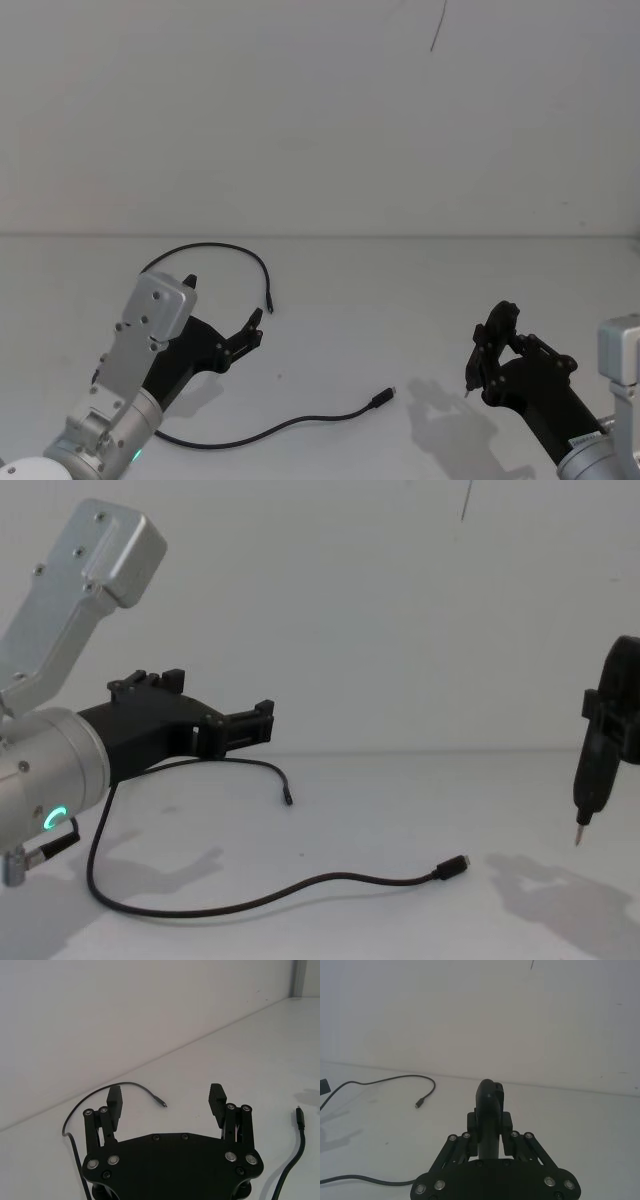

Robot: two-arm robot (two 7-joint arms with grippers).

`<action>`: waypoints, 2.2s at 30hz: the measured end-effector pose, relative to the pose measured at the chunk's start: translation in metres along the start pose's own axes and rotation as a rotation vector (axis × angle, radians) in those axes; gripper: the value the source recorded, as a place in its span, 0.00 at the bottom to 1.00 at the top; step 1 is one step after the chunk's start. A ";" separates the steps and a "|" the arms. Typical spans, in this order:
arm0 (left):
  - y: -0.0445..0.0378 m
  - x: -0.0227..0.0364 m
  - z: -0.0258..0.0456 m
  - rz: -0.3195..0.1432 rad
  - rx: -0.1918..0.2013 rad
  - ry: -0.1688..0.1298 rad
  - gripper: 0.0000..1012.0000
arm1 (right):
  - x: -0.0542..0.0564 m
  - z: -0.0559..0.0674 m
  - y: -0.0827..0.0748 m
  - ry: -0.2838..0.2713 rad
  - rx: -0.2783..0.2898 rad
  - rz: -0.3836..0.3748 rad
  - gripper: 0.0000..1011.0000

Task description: Pick up the data cable with the one hand.

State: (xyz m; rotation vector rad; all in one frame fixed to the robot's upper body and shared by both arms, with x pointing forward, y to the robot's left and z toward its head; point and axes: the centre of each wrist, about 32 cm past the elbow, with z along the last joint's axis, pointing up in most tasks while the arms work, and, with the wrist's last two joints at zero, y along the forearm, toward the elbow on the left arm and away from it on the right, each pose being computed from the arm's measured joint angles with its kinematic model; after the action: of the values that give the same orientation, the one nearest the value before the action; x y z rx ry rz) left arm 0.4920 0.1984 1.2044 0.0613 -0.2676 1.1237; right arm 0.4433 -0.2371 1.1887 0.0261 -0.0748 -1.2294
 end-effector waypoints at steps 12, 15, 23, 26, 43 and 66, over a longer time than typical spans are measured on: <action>0.0000 0.0000 0.0000 0.000 0.000 0.000 0.99 | 0.000 0.000 0.000 0.000 0.000 0.000 0.26; -0.0001 0.0000 0.0001 -0.001 0.000 0.000 0.99 | 0.000 0.000 0.000 0.000 0.000 0.000 0.26; -0.0043 -0.0007 0.0004 -0.044 0.005 -0.005 0.99 | 0.000 0.000 0.000 0.000 0.000 0.000 0.26; -0.0068 -0.0010 0.0005 -0.075 0.012 -0.007 0.99 | 0.000 0.000 0.000 0.000 0.000 0.000 0.26; -0.0207 0.0115 0.0056 -0.330 0.109 -0.015 0.99 | 0.000 0.000 0.000 0.000 0.000 0.000 0.26; -0.0704 0.0500 0.0203 -0.710 0.362 0.032 0.99 | 0.000 0.000 0.000 0.000 0.000 0.000 0.26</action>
State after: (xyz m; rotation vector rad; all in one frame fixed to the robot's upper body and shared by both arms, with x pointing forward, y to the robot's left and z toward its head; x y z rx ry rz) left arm 0.5716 0.2082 1.2422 0.4262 -0.0003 0.4524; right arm 0.4433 -0.2371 1.1887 0.0260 -0.0748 -1.2295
